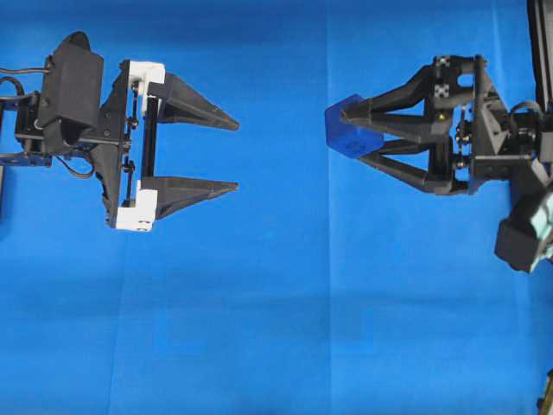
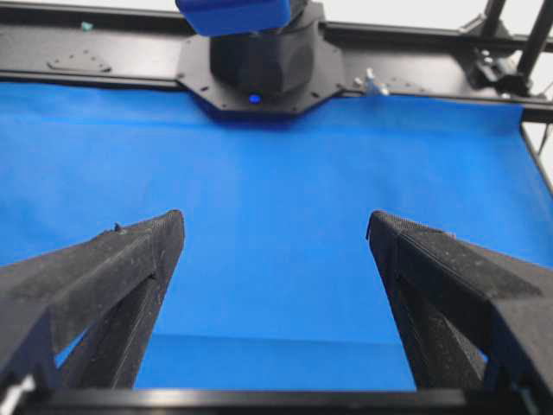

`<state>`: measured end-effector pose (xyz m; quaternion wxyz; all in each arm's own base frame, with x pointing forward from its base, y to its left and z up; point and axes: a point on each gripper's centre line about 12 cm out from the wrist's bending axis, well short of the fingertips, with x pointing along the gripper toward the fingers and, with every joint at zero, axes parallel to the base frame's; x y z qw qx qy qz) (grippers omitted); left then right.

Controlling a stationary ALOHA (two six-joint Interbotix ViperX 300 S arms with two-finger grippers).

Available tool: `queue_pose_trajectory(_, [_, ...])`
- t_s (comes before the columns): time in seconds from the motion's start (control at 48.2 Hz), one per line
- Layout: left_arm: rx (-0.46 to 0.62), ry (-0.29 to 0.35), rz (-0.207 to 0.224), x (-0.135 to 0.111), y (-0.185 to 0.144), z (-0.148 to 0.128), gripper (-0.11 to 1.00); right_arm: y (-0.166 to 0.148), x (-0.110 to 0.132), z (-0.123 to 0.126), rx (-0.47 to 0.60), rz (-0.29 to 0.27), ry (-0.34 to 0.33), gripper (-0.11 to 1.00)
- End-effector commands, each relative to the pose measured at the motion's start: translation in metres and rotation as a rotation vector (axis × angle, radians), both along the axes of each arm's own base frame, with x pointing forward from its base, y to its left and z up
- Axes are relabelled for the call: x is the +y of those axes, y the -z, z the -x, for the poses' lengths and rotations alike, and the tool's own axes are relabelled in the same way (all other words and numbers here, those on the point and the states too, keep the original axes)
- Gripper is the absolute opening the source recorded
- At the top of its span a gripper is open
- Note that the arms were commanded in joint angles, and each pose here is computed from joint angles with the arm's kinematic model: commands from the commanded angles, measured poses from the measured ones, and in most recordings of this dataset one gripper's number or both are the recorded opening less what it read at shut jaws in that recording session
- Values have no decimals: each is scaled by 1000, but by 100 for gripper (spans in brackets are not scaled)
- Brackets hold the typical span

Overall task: Handover the blue block to the right arm after grasping it with the left arm, then place it in the designated position.
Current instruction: 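Pull the cube away to the right with the right gripper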

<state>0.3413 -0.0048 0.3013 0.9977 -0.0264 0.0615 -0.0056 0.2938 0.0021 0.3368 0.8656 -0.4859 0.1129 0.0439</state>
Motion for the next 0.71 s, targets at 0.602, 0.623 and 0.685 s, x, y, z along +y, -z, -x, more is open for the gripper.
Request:
queue_pose_trajectory(0.602, [-35,3,1,-1,-12,1,92,-4,-1,4,-14,-864,235,48])
queue_pose_trajectory(0.623, [-37,2,1,-1,-12,0,92,-3,-2,5,-12,-876,242,48])
queue_pose_trajectory(0.685, [-35,2,1,-1,-12,0,92,-1,-2,5,-5,-908,262,48])
